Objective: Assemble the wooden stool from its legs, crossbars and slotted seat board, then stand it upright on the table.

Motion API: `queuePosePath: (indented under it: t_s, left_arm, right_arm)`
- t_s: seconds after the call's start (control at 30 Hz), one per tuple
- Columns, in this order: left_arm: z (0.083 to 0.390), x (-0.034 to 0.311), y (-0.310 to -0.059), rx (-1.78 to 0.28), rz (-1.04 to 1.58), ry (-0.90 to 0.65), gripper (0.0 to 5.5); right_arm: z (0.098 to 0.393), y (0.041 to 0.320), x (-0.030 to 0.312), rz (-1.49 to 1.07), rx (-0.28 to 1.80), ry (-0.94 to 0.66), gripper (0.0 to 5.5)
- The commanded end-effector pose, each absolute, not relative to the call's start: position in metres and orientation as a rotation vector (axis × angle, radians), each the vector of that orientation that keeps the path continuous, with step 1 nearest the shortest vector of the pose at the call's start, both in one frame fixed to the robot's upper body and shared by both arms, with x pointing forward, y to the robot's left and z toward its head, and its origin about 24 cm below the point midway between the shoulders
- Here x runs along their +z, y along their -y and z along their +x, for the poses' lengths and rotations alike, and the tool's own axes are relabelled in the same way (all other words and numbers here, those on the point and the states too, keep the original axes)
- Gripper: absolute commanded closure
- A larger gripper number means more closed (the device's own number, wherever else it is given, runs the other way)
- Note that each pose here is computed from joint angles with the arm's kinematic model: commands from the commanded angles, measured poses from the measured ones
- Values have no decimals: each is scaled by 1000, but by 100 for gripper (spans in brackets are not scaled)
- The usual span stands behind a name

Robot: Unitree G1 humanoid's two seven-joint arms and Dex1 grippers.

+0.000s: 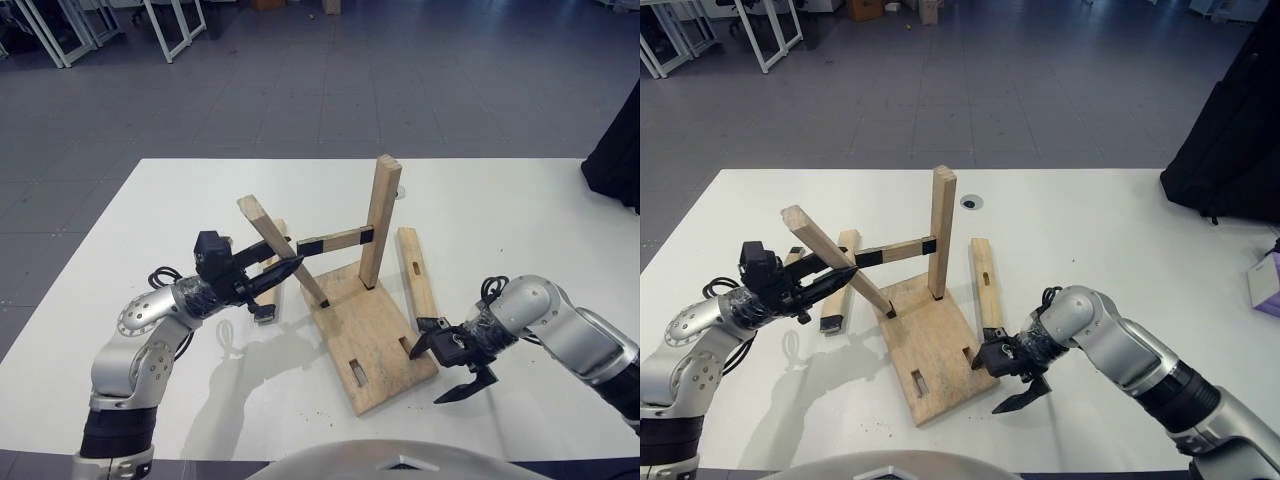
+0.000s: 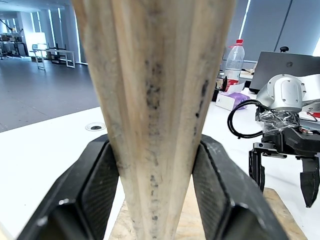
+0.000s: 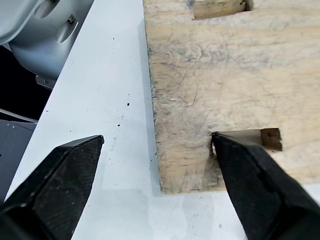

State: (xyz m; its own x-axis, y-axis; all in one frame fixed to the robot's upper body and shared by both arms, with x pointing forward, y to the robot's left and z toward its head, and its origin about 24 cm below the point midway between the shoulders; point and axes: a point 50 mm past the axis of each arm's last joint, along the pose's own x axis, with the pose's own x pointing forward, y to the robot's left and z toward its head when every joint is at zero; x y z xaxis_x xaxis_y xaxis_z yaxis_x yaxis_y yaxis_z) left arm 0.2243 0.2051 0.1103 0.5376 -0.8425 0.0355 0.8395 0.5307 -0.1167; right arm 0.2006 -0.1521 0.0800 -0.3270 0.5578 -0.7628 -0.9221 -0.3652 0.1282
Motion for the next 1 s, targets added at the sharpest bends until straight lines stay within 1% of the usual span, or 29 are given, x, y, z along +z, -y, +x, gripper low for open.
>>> queuePosePath:
  t_s: [0.03,0.13,0.27,0.4,0.5,0.57,0.77,0.87,1.0]
  left_arm:
    - [227,96,-214,-1077,-181,-206,348]
    - [229,88,-219,-1135,-235,-292,348]
    - [236,76,-213,-1139,-198,-354,348]
    - [227,62,-207,-1119,-138,-404,348]
    - [222,43,-206,-1068,-106,-478,348]
    - [218,40,-206,-1067,-118,-483,348]
    - [222,44,-205,-1071,-96,-463,348]
    - [217,40,-202,-1088,-105,-488,348]
    - [212,38,-200,-1094,-103,-506,348]
  right_arm:
    - [195,159,68,-680,1867,-824,151]
    - [199,153,75,-624,1881,-808,151]
    - [203,152,76,-653,1868,-801,151]
    - [202,151,76,-658,1862,-788,151]
    - [201,151,74,-659,1854,-784,151]
    - [202,150,74,-661,1855,-781,151]
    - [204,148,72,-674,1836,-760,151]
    - [204,144,85,-618,1845,-677,151]
    - [211,143,113,-562,1811,-570,151]
